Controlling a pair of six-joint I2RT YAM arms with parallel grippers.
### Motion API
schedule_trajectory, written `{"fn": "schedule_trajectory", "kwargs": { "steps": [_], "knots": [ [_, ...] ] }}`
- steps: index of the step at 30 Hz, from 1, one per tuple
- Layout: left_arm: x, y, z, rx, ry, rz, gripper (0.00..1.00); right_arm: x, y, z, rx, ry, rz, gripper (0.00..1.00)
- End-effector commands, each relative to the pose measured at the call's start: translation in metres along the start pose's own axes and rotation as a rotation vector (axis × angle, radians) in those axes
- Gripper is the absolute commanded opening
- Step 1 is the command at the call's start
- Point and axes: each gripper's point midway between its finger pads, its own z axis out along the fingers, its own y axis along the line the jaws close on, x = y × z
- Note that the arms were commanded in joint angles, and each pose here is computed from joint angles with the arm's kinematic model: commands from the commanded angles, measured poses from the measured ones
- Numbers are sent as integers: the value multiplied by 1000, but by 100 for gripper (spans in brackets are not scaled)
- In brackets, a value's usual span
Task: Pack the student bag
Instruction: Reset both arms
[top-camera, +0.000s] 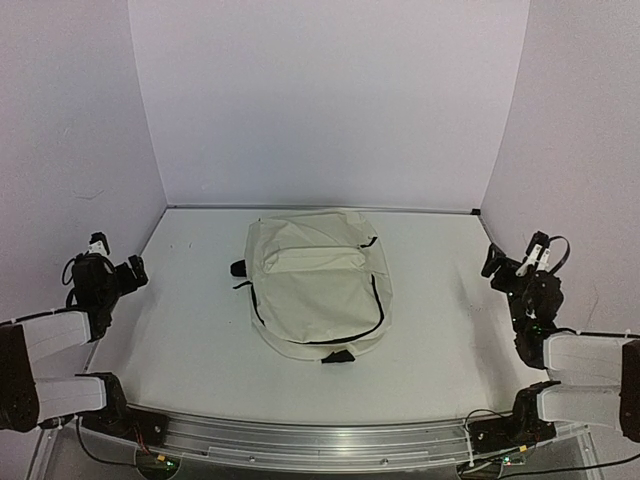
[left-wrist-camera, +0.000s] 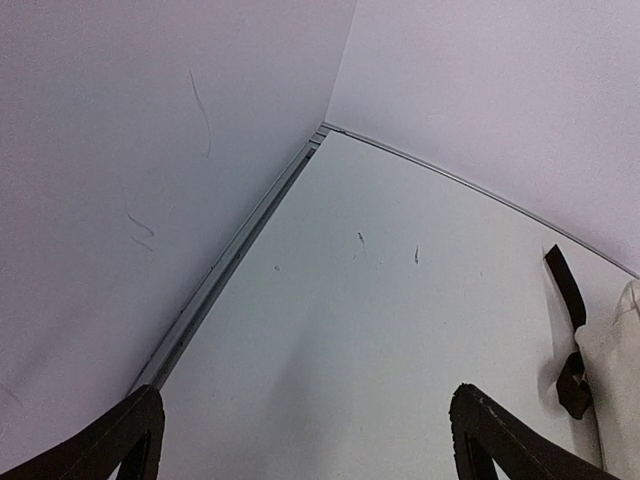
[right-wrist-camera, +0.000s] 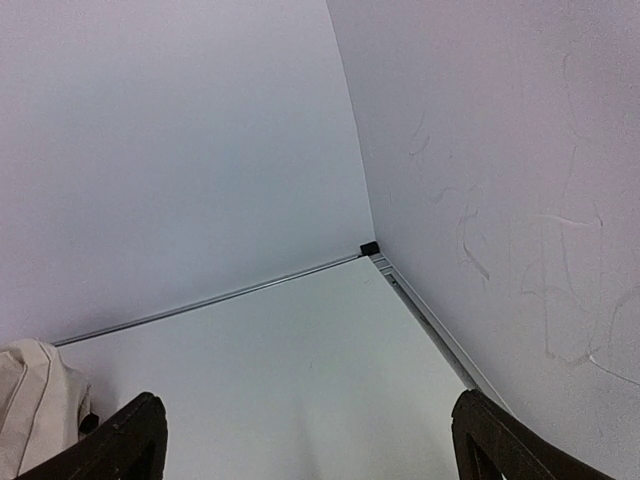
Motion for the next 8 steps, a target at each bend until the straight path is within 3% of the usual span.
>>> {"fn": "schedule_trajectory", "kwargs": {
  "steps": [1,8],
  "knots": [
    [-19,-1,3,-7,-64,0,100,-28,3,0,-1,-111,20,98],
    [-19,-1,3,-6,-63,-5,100,-29,4,-1,-5,-113,23,98]
  ]
}}
